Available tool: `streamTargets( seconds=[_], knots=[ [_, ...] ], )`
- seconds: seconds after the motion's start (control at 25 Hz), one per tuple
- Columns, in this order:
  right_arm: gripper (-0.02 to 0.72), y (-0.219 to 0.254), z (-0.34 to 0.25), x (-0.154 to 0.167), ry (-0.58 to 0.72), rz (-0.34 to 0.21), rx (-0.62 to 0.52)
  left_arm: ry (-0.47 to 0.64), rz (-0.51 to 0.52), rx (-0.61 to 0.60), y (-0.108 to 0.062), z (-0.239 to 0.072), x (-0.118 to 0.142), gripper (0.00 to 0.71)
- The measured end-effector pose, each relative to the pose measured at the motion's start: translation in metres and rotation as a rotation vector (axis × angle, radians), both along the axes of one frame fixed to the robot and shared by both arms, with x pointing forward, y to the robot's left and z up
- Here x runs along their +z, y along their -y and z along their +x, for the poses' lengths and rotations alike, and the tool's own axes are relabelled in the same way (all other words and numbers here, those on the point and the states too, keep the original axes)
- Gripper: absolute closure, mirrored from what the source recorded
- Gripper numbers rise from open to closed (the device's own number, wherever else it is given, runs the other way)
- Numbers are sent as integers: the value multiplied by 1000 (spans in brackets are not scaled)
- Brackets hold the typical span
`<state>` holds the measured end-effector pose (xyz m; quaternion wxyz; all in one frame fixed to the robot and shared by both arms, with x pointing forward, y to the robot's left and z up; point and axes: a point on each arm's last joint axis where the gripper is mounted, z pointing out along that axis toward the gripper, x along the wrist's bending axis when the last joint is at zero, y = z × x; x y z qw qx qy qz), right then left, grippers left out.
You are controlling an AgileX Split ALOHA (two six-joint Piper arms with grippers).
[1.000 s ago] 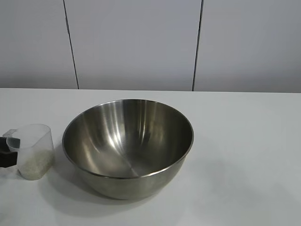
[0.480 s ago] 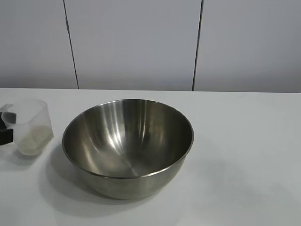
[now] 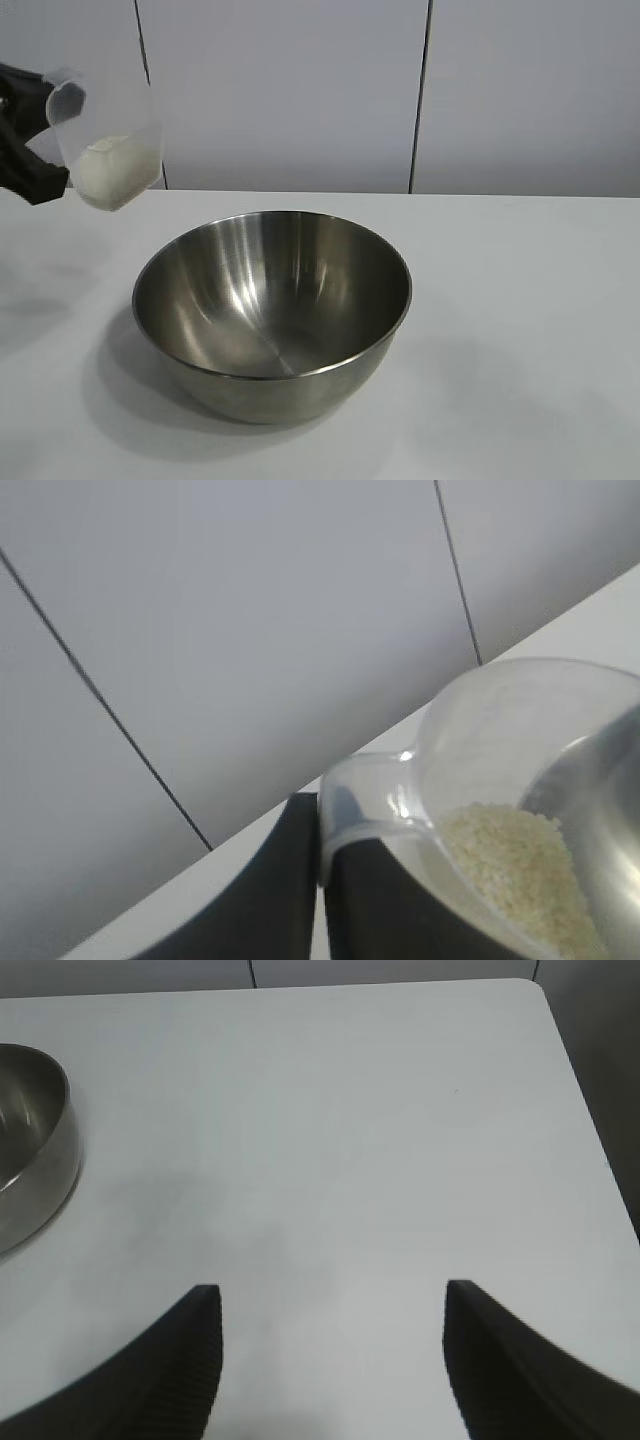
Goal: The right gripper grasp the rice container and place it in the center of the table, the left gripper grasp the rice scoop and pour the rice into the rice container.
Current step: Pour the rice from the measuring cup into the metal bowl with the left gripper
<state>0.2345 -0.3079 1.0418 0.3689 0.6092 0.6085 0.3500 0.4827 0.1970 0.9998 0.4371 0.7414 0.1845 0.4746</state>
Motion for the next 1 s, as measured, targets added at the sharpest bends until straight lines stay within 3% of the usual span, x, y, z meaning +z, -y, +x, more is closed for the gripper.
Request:
streamTargets(
  seconds=[0.2,0.4,0.56,0.84,1.0],
  knots=[
    [261,0,0,0,0,0,0,92,239,-121,46,-6,21,704],
    [261,0,0,0,0,0,0,374,574,-222,81,-15,31,704],
    [261,0,0,0,0,0,0,557,885,-250,94,-6,14,704],
    [261,0,0,0,0,0,0,787,1320,-303,104,5,-15,704],
    [261,0,0,0,0,0,0,877,1445,-300,106,7,-12,704]
  ],
)
